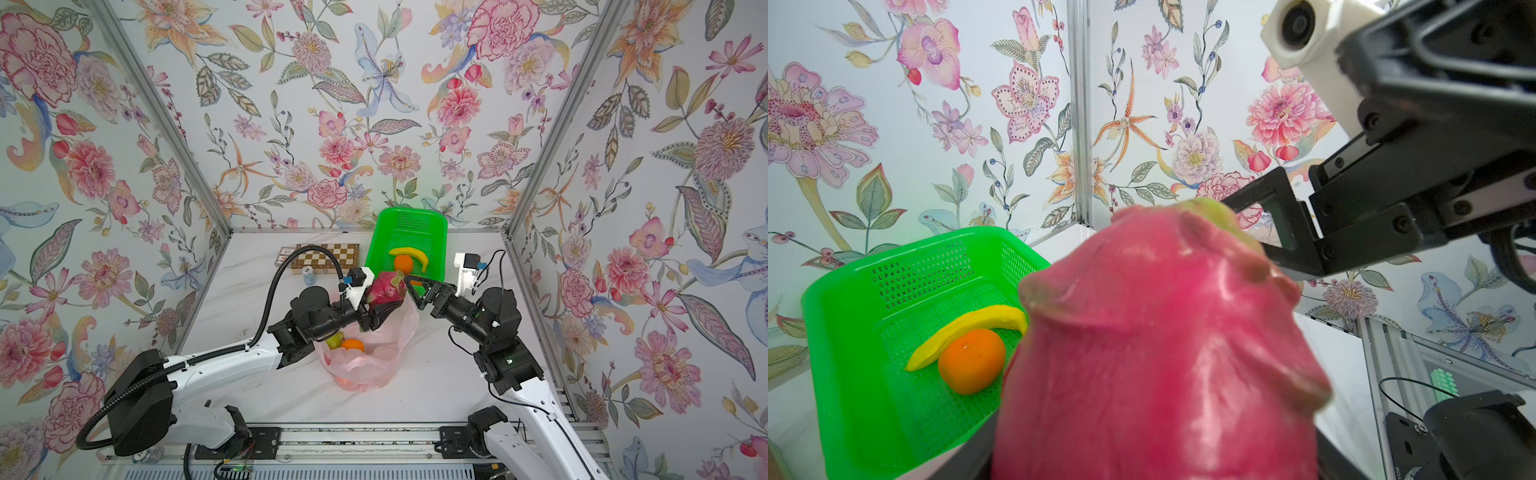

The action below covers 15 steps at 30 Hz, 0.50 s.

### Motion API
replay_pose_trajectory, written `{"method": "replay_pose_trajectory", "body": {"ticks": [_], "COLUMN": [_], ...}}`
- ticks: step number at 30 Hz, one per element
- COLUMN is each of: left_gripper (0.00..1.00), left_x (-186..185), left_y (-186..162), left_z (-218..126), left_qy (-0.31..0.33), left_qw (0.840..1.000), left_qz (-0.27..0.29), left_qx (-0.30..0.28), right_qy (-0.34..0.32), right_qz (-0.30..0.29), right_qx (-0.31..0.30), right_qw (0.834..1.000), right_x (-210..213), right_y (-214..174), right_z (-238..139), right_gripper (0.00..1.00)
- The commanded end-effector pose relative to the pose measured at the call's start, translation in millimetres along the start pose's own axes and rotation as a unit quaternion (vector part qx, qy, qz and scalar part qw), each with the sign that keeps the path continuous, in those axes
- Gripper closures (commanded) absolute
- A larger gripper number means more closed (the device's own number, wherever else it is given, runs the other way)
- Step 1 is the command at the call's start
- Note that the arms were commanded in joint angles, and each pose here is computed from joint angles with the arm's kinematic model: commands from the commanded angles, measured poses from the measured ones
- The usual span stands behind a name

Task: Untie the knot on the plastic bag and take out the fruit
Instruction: 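Grasp the dragon fruit with the right gripper and open the left gripper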

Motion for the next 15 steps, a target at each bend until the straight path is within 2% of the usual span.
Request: {"method": "replay_pose_trajectory", "body": {"ticks": [1,9,15], "left_gripper": [0.41,0.41,0.40], "left_x": [-2,-5,-5], "left_y": [9,6,5], "left_z": [-1,3,5], "left_qy": [-0.019,-0.035,-0.038], "left_qw": [1.000,0.999,0.999], "left_qz": [-0.001,0.003,0.001], "left_qx": [-0.014,-0.005,-0.002], "right_qy": [0.012,0.033,0.048], "right_qz": [-0.004,-0.006,0.000], "right_qx": [0.024,0.081,0.101], "right_qw": [1.000,0.996,0.994], "right_x": [1,3,5], "right_y": [-6,-28,-39], "right_z": [10,39,53], "right_gripper": [0.01,0.01,0.01]}}
Point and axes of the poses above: each gripper's point midway between its finger pads, its own z axis out along the fingers, its own x axis along the line the jaws close on, y = z × x, the point moved 6 cm from there along -z, back along the fingers, and after that the axes turned 6 degrees about -z, right-handed, at the moved point
